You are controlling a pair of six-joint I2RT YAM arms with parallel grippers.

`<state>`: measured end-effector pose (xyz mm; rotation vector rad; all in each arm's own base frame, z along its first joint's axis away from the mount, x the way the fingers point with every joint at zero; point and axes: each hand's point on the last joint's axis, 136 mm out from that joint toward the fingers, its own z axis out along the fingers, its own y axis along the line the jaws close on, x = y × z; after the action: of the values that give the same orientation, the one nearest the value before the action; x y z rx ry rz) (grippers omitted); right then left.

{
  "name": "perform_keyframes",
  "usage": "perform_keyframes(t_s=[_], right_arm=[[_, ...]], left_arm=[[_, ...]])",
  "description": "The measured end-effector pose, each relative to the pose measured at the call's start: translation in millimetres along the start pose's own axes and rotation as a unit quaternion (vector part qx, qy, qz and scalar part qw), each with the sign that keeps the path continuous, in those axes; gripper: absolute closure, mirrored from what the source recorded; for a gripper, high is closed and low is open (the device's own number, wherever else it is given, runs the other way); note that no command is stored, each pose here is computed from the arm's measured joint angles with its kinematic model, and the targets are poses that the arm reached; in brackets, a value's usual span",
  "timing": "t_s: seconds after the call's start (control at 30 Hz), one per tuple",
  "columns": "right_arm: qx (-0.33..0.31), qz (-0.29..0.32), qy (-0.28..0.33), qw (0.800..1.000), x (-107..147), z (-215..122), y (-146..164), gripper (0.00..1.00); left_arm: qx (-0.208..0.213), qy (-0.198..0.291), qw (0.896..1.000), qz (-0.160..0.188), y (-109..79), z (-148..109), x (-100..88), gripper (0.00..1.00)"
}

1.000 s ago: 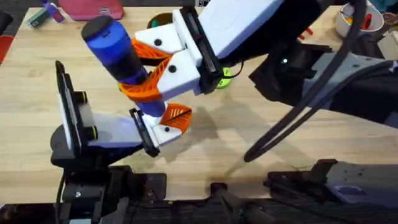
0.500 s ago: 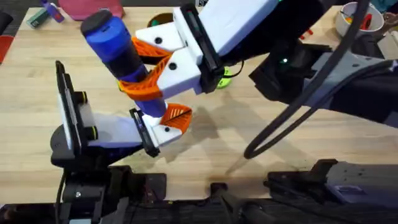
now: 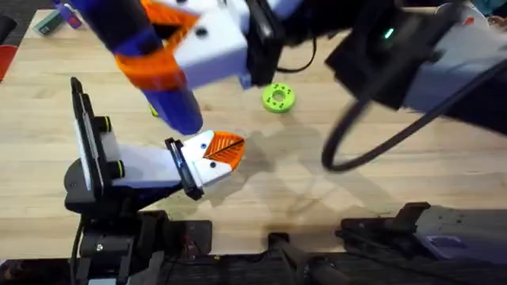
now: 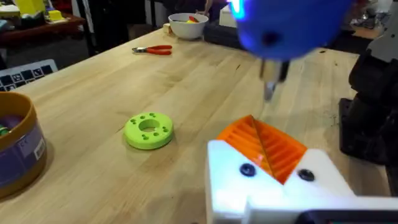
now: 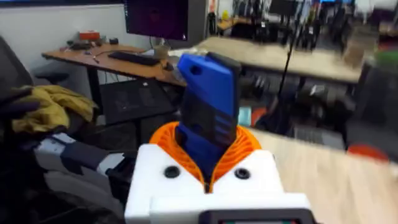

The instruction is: Pick up the gripper from the table and insert it into the empty holder that is missing its gripper. Then pick up a screw, insert it into the mounting hole, and use the screwdriver to tighten it. Finally, clean up the table by picking up the vegetable and placing it into the bucket.

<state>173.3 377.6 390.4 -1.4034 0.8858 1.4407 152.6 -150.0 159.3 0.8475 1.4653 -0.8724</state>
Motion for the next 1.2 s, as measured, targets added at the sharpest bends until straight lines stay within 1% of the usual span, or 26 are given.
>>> perform_keyframes(t_s=[0.07,0.13,0.2,0.3,0.43,0.5,0.57,0.63,0.73,0.87,0.97,1.07,1.2], right_arm=[[0.021,0.039,0.019,0.999,-4,-2,-11,0.977],[0.061,0.078,0.044,0.994,-2,-5,-26,0.977],[0.119,0.110,0.080,0.984,5,-13,-44,0.977],[0.203,0.126,0.145,0.960,18,-33,-63,0.977],[0.295,0.114,0.249,0.916,37,-78,-78,0.977],[0.332,0.095,0.304,0.888,47,-106,-83,0.977],[0.354,0.077,0.361,0.859,59,-135,-82,0.977],[0.361,0.062,0.424,0.829,73,-164,-75,0.977],[0.353,0.052,0.506,0.785,91,-202,-62,0.977],[0.351,0.057,0.580,0.734,108,-247,-54,0.977],[0.348,0.080,0.621,0.697,126,-282,-55,0.977],[0.345,0.110,0.648,0.670,149,-313,-61,0.977],[0.328,0.142,0.674,0.647,180,-349,-67,0.977]], left_arm=[[0.000,0.000,1.000,0.000,0.0,0,0.0,0.989],[0.000,0.000,1.000,0.000,0.0,0,0.0,0.989],[0.000,0.000,1.000,0.000,0.0,0,-0.1,0.989],[0.000,0.000,1.000,0.000,0.0,0,-0.1,0.989],[0.000,0.000,1.000,0.000,0.0,0,0.0,0.989],[0.000,0.000,1.000,0.000,0.0,0,0.0,0.989],[0.000,0.000,1.000,0.000,0.0,0,0.0,0.989],[0.000,0.000,1.000,0.000,0.0,0,0.0,0.989],[0.000,0.000,1.000,0.000,0.0,0,-0.1,0.989],[0.000,0.000,1.000,0.000,0.0,0,0.0,0.989],[0.000,0.000,1.000,0.000,0.0,0,-0.1,0.989],[0.000,0.000,1.000,0.000,0.0,0,0.0,0.989],[0.000,0.000,1.000,0.000,0.0,0,-0.1,0.989]])
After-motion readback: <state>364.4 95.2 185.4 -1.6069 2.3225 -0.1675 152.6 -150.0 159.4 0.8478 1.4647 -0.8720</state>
